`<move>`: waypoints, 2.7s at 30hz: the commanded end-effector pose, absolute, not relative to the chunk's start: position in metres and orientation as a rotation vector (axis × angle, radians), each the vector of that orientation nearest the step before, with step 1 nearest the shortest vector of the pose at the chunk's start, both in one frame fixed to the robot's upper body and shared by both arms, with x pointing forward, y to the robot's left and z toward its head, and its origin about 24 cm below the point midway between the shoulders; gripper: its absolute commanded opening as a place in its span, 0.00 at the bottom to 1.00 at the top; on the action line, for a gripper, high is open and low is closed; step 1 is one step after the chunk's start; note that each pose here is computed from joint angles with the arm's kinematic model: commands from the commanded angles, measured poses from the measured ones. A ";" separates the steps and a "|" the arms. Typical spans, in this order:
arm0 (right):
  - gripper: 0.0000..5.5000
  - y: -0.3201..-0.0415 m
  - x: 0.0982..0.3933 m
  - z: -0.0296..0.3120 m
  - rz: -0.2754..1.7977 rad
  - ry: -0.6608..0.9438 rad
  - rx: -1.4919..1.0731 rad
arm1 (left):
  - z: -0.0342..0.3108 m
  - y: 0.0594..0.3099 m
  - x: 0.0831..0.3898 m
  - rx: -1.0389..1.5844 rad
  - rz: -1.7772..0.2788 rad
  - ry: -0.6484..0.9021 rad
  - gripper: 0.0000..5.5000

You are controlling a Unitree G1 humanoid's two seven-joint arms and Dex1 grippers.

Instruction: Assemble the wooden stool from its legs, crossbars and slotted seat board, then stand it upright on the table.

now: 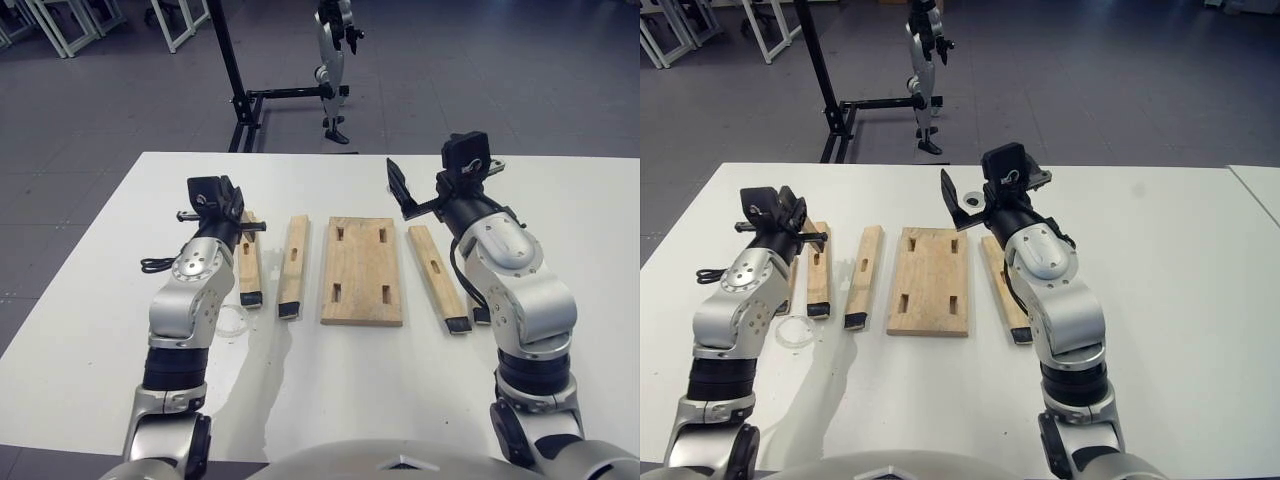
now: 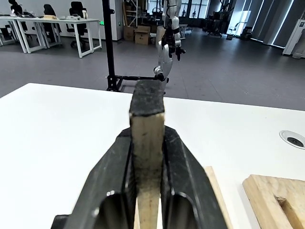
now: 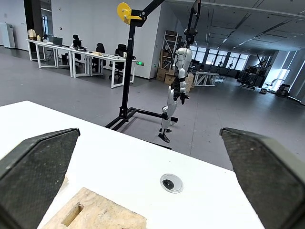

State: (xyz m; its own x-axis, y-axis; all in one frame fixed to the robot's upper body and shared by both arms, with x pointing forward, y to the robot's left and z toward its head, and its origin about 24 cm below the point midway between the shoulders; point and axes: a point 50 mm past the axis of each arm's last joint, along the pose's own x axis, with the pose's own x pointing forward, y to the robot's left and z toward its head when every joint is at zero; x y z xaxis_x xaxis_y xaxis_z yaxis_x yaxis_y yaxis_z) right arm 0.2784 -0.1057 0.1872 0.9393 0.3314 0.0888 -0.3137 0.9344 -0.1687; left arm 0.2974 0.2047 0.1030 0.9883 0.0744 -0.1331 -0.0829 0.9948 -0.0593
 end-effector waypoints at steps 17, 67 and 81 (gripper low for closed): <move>1.00 -0.107 0.280 0.192 0.320 -0.132 -0.162 | 0.064 0.225 0.288 0.020 0.225 0.160 0.08; 1.00 -0.105 0.279 0.188 0.313 -0.129 -0.162 | 0.088 0.221 0.286 -0.074 0.281 0.094 0.08; 1.00 -0.106 0.279 0.189 0.314 -0.132 -0.161 | 0.047 0.226 0.273 -0.088 0.317 0.196 0.08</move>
State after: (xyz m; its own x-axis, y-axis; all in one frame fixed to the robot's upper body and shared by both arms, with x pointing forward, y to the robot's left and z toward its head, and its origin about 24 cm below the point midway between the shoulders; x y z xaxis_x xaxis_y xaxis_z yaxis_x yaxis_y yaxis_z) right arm 0.2788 -0.1052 0.1866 0.9442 0.3163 0.0915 -0.2976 0.9386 -0.1744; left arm 0.2827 0.2249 0.0766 0.9514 0.2982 -0.0772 -0.3023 0.9520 -0.0474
